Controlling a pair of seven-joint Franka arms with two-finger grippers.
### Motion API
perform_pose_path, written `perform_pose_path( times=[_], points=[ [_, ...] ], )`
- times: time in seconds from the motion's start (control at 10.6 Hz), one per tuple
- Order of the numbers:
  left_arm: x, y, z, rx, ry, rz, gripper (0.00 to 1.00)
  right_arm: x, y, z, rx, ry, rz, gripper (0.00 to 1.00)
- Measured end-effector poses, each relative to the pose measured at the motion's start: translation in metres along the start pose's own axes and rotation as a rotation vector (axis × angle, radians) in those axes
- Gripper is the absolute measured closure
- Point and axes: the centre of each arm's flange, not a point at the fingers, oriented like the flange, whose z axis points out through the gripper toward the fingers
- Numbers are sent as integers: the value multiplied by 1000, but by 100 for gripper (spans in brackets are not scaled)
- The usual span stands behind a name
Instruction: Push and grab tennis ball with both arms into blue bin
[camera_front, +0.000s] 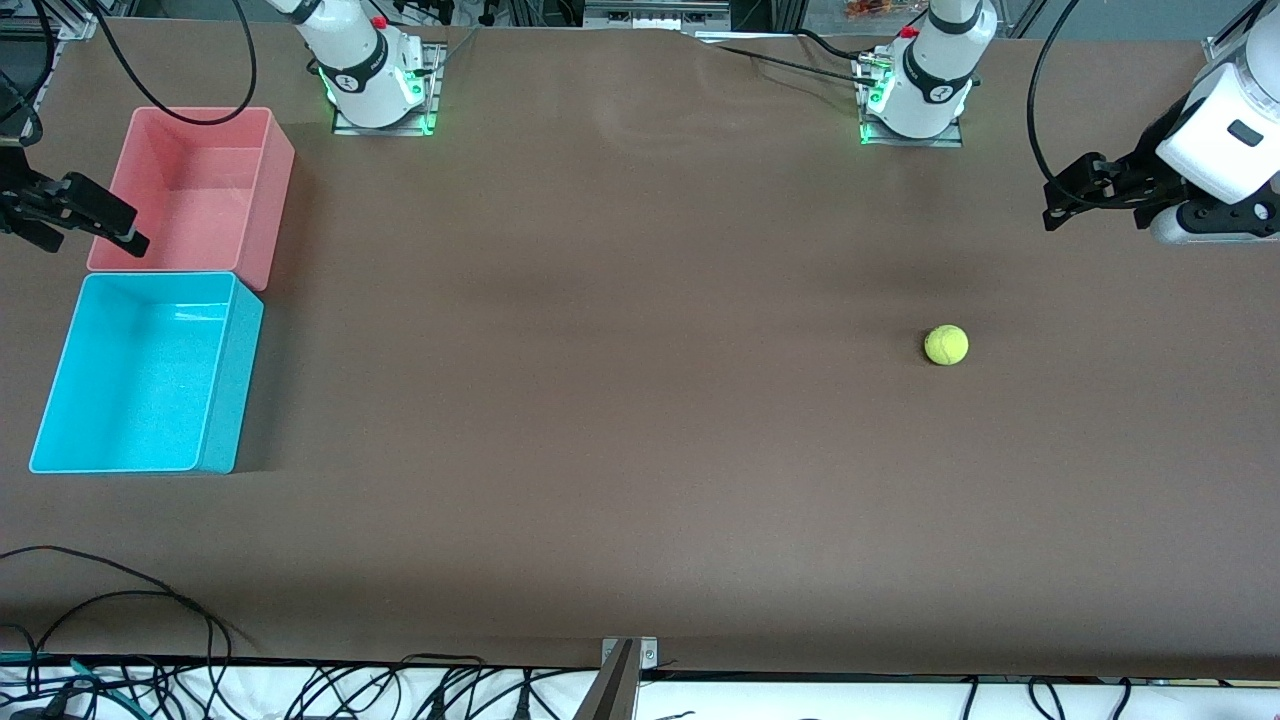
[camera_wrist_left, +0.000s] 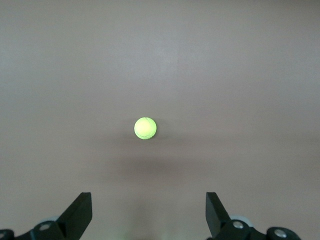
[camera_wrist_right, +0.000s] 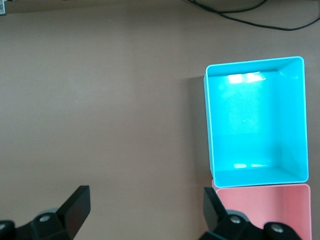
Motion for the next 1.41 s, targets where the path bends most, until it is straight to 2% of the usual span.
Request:
perform_pose_path(
  times=[1.41],
  points=[
    [0,0,0,0,0,0,0,2,0,5,-1,-8,1,0]
  ],
)
